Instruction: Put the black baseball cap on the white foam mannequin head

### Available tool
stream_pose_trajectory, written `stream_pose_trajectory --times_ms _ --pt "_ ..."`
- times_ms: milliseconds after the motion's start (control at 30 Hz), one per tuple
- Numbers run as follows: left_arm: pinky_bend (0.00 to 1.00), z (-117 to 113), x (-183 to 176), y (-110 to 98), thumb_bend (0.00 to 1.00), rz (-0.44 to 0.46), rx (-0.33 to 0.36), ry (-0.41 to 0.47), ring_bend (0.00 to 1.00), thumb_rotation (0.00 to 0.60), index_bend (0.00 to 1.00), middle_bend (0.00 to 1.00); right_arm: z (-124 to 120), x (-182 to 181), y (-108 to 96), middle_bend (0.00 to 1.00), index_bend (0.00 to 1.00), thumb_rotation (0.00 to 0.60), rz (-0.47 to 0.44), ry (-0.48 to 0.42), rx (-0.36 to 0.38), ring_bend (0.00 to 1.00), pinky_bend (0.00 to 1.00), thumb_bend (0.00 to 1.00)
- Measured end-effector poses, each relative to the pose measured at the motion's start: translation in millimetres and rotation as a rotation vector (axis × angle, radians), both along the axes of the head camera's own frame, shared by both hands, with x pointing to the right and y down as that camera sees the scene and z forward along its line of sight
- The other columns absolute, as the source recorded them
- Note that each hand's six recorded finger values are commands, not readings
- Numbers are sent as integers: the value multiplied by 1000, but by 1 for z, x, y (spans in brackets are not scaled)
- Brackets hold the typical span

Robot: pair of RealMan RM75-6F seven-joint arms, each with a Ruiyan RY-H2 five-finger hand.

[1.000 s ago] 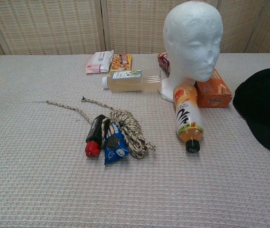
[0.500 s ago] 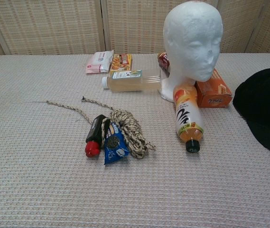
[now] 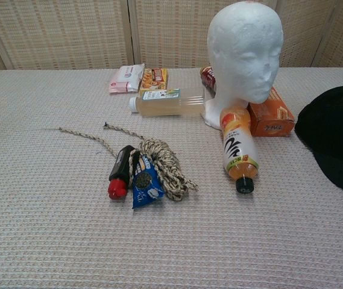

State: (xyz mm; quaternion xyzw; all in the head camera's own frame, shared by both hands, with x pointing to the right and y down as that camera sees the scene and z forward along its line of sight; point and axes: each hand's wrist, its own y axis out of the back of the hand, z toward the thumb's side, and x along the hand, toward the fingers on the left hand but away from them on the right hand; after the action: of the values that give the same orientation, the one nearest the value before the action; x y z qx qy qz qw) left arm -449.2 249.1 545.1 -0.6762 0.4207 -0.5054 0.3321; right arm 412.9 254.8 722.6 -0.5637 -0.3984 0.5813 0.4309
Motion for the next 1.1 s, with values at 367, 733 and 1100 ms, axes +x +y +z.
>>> stream_pose_trajectory --times_ms 367,733,1100 --pt "281 0 0 -1 170 4 16 -6 99 600 247 96 6 -2 -10 1000 458 600 21 0 0 1000 1000 201" --pt "282 -1 -1 -1 174 -2 41 -19 110 600 270 107 13 -3 -19 1000 419 600 50 -15 -7 1000 1000 212" --pt "282 -2 -3 -2 175 -13 63 -24 115 600 273 118 9 -5 -34 1000 433 600 84 -62 39 1000 1000 321"
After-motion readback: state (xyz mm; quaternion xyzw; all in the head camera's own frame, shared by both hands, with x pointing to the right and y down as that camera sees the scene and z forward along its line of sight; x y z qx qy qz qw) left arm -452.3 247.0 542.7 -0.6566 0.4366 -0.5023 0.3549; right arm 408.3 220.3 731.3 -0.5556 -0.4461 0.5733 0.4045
